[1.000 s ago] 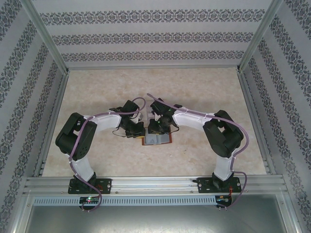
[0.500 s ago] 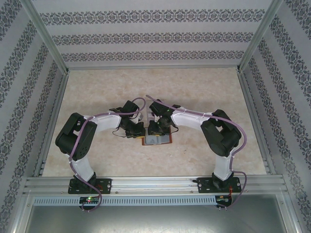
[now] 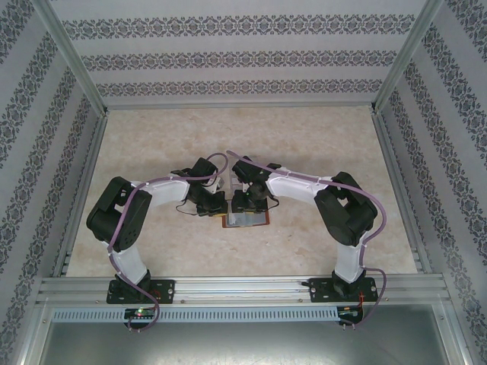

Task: Take the credit cards out of the card holder

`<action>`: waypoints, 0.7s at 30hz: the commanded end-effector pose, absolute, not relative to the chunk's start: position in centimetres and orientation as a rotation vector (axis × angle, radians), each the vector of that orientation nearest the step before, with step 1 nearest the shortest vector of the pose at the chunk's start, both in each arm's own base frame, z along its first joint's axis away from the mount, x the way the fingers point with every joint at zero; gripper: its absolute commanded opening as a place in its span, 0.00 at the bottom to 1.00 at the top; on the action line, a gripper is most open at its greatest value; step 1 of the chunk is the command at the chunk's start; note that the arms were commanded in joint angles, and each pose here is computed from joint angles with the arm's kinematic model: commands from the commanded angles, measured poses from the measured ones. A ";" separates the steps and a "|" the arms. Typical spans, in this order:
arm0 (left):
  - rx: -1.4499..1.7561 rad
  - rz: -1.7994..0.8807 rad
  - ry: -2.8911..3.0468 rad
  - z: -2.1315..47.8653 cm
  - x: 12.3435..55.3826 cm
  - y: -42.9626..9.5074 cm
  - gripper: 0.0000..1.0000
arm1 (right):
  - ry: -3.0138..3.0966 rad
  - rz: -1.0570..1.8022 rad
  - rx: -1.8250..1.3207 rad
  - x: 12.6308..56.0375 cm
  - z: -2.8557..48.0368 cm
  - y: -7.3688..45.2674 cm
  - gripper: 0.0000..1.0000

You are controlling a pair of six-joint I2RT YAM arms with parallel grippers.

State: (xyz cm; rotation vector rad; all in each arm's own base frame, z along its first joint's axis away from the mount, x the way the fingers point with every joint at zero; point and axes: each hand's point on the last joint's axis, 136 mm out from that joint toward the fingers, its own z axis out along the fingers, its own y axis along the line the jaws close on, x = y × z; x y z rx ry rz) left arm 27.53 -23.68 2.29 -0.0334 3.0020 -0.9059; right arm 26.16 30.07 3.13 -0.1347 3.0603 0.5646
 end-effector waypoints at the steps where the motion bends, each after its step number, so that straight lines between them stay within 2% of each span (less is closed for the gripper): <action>1: -0.020 -0.911 3.011 2.2 26.7 -23.8 0.09 | 3.077 0.479 -0.163 26.0 2.7 29.6 0.48; 14: -0.022 -0.912 3.009 2.2 26.8 -23.8 0.09 | 3.069 0.462 -0.195 26.0 2.9 29.5 0.62; 19: -0.018 -0.909 3.007 2.3 26.8 -23.9 0.09 | 3.041 0.482 -0.181 26.2 3.9 29.6 0.55; 21: -0.022 -0.905 3.004 2.3 26.8 -23.8 0.09 | 3.028 0.517 -0.171 26.3 4.5 29.9 0.45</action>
